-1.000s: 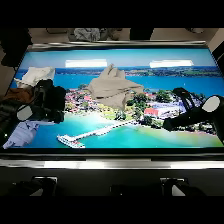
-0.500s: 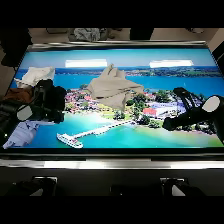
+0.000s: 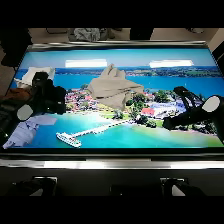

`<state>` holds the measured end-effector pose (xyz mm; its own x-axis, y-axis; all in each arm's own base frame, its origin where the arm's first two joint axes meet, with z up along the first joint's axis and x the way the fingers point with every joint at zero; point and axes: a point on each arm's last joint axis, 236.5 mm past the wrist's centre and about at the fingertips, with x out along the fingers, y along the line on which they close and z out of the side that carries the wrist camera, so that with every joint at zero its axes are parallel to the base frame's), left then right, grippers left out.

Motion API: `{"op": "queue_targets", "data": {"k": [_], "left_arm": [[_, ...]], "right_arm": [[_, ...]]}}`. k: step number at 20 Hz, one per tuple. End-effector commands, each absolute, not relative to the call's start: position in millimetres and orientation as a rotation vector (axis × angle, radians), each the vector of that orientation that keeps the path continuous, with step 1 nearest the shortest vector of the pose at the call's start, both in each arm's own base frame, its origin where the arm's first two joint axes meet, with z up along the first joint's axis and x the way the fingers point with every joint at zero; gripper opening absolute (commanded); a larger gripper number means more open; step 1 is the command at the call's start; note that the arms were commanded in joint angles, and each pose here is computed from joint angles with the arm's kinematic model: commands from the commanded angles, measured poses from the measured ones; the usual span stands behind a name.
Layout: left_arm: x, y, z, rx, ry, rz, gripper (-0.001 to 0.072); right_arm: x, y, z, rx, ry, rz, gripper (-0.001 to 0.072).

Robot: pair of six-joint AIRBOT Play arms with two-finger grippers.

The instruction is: Fold the shirts.

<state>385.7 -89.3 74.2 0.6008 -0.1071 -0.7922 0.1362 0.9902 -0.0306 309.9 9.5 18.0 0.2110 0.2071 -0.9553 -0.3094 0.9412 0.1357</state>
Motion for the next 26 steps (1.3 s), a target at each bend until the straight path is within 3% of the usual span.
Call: {"op": "queue_targets", "data": {"k": [1,3,7,11,16,22,26], "left_arm": [[427.7,-115.3,113.3,-0.102,0.681,-0.195,0.0686],[445.6,-114.7,108.6,-0.115,0.710,-0.182,0.0685],[493.8,-103.7,75.3,-0.160,0.968,-0.196,0.0685],[543.9,-112.5,42.0,-0.374,1.146,-0.336,0.0685],[570.3,-138.5,-18.6,-0.611,1.231,-0.477,0.0685],[574.8,-174.3,-55.0,-0.551,1.200,-0.612,0.0685],[588.7,-185.5,-56.7,-0.529,1.135,-0.601,0.0685]], "right_arm": [[312.8,8.9,18.5,-0.086,1.300,0.349,0.0670],[318.0,9.5,20.0,-0.080,1.278,0.343,0.0670],[334.4,10.5,24.6,-0.070,1.209,0.327,0.0669],[337.4,9.6,25.4,-0.071,1.198,0.322,0.0668],[336.3,9.9,24.9,-0.070,1.203,0.324,0.0668],[336.3,9.9,24.9,-0.050,1.207,0.309,0.0668],[336.1,9.9,24.5,-0.047,1.208,0.308,0.0668]]}}
